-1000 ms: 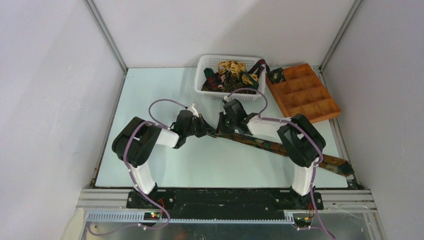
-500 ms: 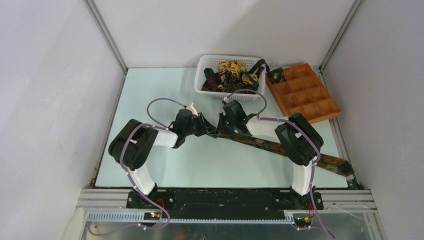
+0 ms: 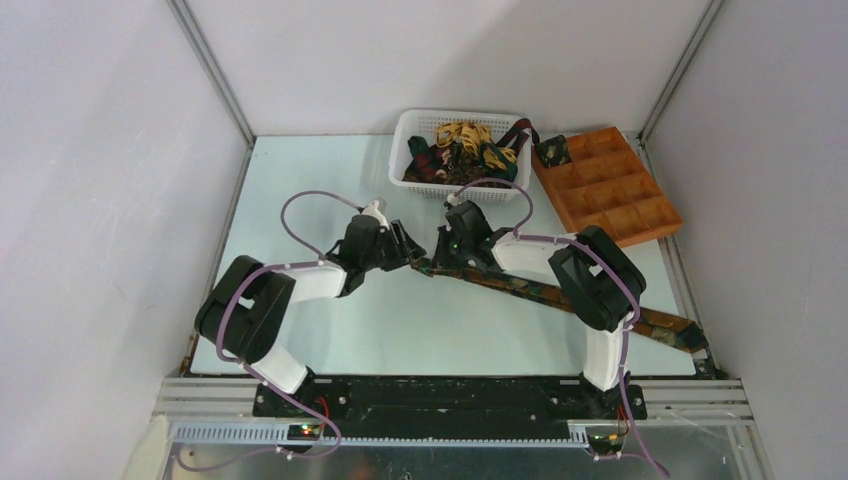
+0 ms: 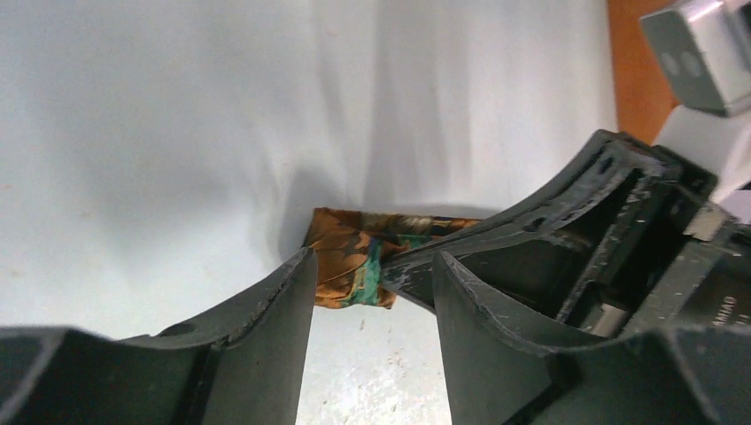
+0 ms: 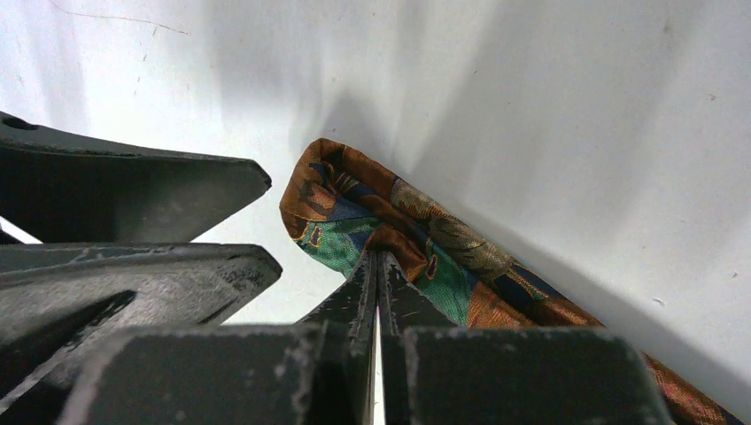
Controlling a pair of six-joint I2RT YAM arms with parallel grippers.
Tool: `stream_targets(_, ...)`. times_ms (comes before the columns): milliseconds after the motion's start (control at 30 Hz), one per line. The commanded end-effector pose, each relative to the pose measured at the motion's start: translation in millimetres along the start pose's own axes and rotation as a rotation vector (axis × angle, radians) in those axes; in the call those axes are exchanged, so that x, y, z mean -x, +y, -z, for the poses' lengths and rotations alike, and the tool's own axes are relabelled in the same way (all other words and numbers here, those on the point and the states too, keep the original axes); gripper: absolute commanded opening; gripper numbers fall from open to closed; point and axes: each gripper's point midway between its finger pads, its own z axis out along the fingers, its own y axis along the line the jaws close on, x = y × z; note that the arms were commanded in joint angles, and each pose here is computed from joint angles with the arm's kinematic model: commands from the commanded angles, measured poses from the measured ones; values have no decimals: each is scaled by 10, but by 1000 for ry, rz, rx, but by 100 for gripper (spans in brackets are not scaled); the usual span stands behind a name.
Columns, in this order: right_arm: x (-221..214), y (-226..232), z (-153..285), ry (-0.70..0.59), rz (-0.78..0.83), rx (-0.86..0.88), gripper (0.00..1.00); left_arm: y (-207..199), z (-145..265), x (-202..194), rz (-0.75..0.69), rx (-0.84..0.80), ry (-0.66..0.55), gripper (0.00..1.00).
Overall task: Roll the ties
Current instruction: Roll the tie at the center of the board.
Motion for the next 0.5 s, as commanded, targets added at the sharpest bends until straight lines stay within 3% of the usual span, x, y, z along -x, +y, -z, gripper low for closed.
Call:
stream_targets(0,-41,-148,-45,5,3,-57,1,144,17,26,-42,76,-20,57)
stream_targets(300,-48,-142,-47,9,5,-53,1,209,-115,-56,-58,76,20,57)
stream_targets(467,-29,-141,-34,4,6,-51,1,218,-164,-116,-68,59,41,50)
